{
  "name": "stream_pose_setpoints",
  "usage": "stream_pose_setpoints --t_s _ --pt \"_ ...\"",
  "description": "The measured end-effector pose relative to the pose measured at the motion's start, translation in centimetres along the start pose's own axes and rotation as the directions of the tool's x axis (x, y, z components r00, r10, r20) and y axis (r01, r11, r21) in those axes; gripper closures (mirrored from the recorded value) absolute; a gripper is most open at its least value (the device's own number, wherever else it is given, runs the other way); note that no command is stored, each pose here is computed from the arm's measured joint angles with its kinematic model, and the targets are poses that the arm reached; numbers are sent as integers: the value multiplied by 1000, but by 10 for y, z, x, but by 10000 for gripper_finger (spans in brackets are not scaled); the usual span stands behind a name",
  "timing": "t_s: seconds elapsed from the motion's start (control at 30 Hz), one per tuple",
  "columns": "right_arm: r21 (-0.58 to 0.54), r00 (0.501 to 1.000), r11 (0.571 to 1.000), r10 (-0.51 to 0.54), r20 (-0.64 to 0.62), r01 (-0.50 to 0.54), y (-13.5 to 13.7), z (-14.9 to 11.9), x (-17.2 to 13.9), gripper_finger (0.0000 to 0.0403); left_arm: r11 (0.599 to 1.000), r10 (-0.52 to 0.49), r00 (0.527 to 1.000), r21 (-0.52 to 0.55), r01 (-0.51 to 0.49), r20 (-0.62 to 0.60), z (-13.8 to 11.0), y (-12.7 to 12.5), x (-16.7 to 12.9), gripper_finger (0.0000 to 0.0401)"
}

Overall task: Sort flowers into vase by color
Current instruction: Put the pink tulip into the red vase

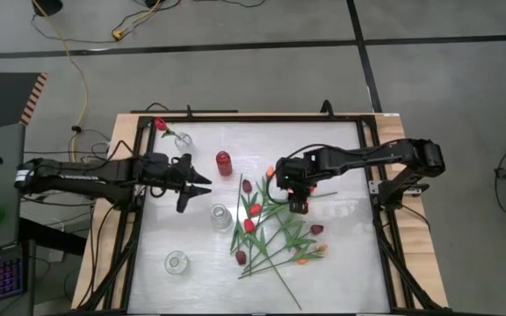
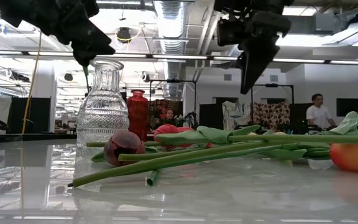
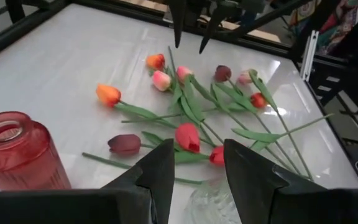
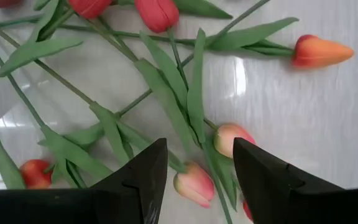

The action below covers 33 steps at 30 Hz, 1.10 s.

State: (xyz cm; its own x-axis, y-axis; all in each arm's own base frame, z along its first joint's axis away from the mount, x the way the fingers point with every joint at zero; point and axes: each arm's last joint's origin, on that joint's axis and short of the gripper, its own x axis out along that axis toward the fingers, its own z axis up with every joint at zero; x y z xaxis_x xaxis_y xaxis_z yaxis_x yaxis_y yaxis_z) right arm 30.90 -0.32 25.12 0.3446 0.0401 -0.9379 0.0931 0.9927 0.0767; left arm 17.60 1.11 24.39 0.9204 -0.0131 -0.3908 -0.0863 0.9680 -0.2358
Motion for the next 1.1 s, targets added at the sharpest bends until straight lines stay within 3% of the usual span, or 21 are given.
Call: stream_pose_setpoints --t_s 0.5,0.8,1.1 --pt "-294 990 955 79 113 -43 46 5 1 194 1000 -2 998 9 3 -66 -8 -3 25 275" --pt "-367 994 927 97 40 -76 75 3 34 205 1000 -9 999 13 10 -53 -6 -4 26 275" --pt "-370 995 924 67 -75 -90 79 0 75 232 1000 -9 999 13 9 -52 -6 -4 26 275"
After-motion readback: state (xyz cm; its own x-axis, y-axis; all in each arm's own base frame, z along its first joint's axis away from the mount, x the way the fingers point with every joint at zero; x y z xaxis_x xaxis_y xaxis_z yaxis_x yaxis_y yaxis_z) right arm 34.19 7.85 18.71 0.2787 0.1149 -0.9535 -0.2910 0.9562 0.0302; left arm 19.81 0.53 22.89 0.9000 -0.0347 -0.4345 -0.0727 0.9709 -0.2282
